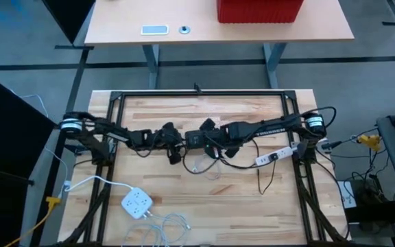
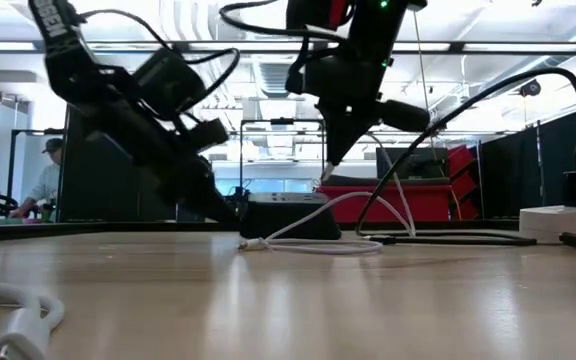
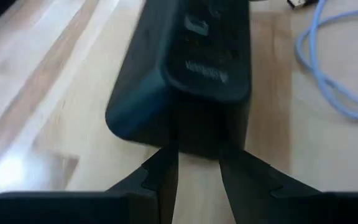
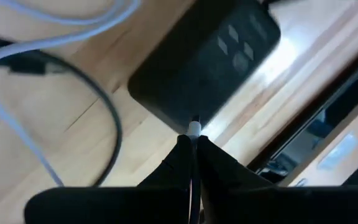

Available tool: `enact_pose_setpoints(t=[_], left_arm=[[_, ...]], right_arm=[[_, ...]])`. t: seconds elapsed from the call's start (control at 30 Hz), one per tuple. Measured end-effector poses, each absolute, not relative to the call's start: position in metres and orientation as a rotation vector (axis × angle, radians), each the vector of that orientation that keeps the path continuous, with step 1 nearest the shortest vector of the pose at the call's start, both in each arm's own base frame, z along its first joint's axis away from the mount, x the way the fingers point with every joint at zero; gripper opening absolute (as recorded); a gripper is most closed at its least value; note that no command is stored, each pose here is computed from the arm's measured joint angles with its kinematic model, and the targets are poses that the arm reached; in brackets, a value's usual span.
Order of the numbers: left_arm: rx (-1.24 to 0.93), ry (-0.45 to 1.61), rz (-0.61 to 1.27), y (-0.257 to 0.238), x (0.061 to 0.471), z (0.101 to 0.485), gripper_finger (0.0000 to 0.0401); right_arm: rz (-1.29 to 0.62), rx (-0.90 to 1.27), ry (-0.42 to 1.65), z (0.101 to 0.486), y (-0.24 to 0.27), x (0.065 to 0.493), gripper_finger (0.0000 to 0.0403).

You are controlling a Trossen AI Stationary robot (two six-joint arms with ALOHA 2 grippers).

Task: Insert USB
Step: Insert the purple charger cable into the black outlet extension

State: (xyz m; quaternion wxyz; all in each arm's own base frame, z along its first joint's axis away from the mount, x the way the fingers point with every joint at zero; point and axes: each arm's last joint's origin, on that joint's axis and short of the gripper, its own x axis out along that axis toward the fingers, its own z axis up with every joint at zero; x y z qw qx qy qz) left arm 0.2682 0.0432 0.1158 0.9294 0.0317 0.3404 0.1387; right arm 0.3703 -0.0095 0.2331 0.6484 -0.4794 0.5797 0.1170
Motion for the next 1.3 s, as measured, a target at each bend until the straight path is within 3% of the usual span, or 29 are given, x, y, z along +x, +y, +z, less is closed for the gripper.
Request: enact_pose_setpoints(t=[0.27,0.5,0.6,0.87,1.13,1.3], left_arm=[[0.337,0.656,0.24,0.064,0.309,0.134,0.0105],[0.41,0.749,0.205,0.073,0.332,0.129,0.0105],[0.396,0.846,0.188,0.073,0.326,0.128,0.0105],[0.367,0.829,0.204,0.07,0.306,0.137,0.0105],[0.32,0.674,0.134,0.065,0.283,0.138,0.0105],[0.303,0.609,0.135,0.062,0.273,0.141,0.0105]], right_arm=[[0.454,-1.28,1.34,0.234,-0.001,0.366,0.0],[0.555,-1.389,1.329,0.237,-0.001,0.365,0.0],[0.57,-1.393,1.343,0.236,-0.007,0.364,0.0],[0.658,-1.426,1.353,0.234,-0.038,0.363,0.0],[0.787,-1.67,1.292,0.226,-0.03,0.374,0.0],[0.787,-1.706,1.289,0.218,-0.027,0.381,0.0]])
